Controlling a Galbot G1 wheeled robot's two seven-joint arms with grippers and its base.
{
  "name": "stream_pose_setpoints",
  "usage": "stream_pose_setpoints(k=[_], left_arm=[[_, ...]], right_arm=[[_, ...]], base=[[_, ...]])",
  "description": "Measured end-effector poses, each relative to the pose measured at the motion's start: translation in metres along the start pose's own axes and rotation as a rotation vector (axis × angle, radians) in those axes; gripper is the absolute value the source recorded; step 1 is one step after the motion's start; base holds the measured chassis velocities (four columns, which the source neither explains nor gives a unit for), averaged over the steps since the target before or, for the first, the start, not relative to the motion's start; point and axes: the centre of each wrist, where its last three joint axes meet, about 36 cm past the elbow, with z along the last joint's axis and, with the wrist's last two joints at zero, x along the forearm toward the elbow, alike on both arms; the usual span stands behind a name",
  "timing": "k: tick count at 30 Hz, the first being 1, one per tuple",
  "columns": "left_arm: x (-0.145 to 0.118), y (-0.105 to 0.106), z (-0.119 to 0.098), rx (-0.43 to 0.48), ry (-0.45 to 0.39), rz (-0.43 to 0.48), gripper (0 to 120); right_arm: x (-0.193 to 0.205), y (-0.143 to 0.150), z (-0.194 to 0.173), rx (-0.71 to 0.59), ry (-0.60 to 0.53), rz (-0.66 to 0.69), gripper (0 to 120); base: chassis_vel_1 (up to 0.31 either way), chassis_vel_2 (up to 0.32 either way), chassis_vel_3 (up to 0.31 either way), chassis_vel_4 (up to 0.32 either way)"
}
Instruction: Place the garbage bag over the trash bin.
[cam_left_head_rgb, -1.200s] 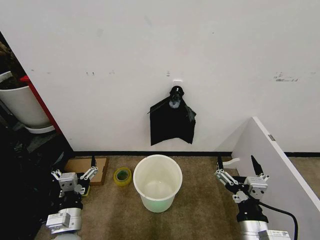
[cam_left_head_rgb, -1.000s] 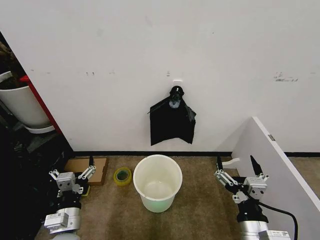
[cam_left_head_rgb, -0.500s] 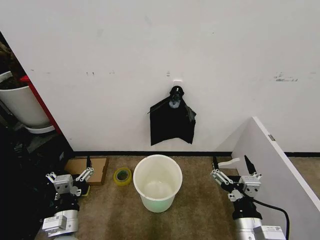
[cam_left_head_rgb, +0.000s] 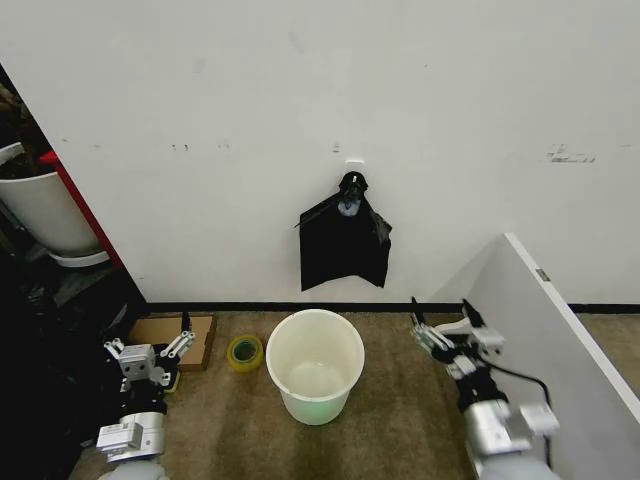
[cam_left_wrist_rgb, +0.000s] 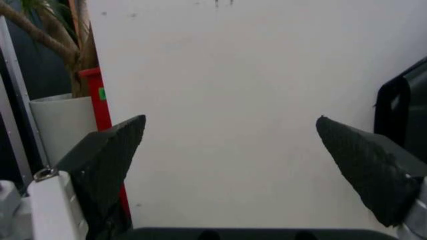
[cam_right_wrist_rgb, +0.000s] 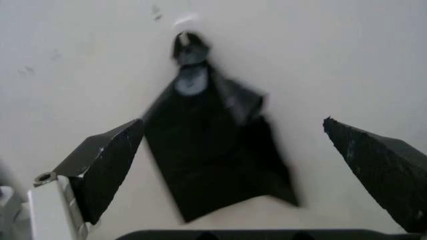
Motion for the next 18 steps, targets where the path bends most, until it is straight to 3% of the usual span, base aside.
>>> stream_pose_setpoints(k=[8,12,13,18], left_arm=[[0.007,0.002,0.002,-0.004,0.013,-0.023,100],[0.01,0.001,0.003,-0.01,0.022,-0.023,100],[0.01,0.001,0.003,-0.01,0.022,-0.023,100],[0.015,-0.005,0.006,-0.018,0.031,-0.027,100]], right_arm=[[-0.086,-0.027,0.008,-0.149,0.121,-0.115,100],[-0.128,-0.02,-0.002,-0.345,0.16,-0.235,100],[-0.128,-0.02,-0.002,-0.345,0.16,-0.235,100],[-0.165,-0.008,0.004,-0.603,0.157,-0.277,100]], base=[[0.0,0.0,0.0,0.0],[0.0,0.0,0.0,0.0],[0.0,0.0,0.0,0.0],[0.0,0.0,0.0,0.0]])
